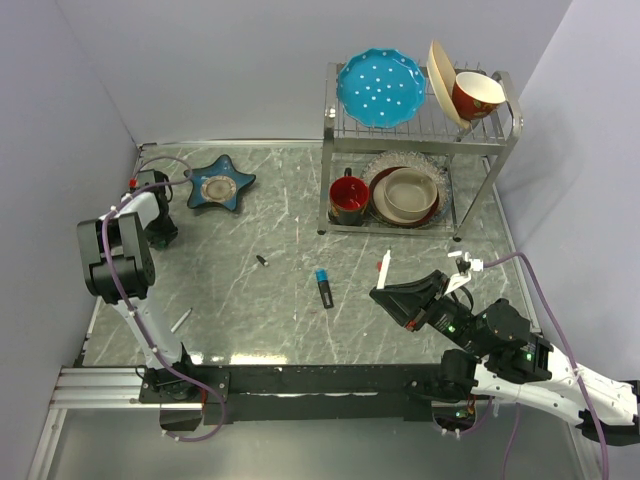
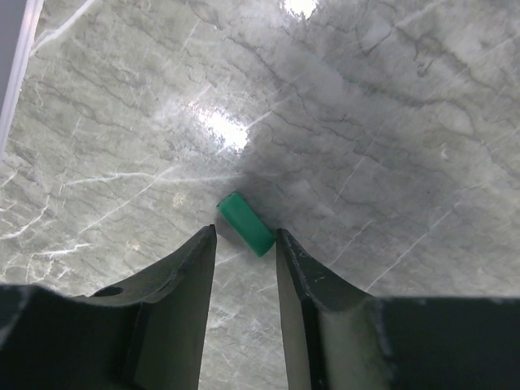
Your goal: Insert the pens into the pen caps
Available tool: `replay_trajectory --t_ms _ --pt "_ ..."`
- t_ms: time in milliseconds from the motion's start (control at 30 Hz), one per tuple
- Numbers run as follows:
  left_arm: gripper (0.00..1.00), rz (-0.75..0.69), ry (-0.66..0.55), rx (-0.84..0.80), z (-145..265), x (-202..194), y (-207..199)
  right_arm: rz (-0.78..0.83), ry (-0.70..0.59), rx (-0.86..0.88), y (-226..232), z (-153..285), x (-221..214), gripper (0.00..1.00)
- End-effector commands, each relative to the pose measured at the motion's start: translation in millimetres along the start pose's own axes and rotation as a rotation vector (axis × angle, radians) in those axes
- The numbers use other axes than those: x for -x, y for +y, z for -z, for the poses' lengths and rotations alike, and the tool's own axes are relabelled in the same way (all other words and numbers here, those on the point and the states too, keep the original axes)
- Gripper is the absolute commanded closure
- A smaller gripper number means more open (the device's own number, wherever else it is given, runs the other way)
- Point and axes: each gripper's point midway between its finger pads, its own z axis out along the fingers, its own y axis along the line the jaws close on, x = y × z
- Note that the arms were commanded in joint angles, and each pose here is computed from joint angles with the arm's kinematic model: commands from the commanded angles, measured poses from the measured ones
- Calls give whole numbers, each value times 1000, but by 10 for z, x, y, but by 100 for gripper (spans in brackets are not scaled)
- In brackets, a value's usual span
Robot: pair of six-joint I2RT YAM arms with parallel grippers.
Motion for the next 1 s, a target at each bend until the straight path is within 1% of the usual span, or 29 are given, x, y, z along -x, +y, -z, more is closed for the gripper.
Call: replay_trajectory --t_ms 0,133,167,200,300,467,600,733,833,967 --pt "61 8 144 35 -255 -414 45 -11 -30 14 48 13 95 100" --pt "60 36 140 50 -269 -400 50 -15 -35 12 38 28 102 100" --pt "59 45 130 59 -262 -381 64 -15 -36 13 41 33 107 100" --pt "55 60 120 74 -255 -356 84 -15 -36 13 44 31 110 100" --pt "52 105 106 107 -244 -325 127 -15 -36 19 55 32 112 100" --pt "50 169 98 95 -213 -275 86 -16 -31 24 70 21 103 100" --pt "44 240 74 70 -173 -230 44 -17 -34 29 79 21 111 100" --pt "39 262 46 21 -141 -178 -31 -14 -33 28 74 24 108 100" --pt "38 298 47 25 -130 -145 -33 -14 -36 26 73 28 117 100" --pt "42 372 102 27 -153 -215 -64 -11 -39 32 91 26 135 100"
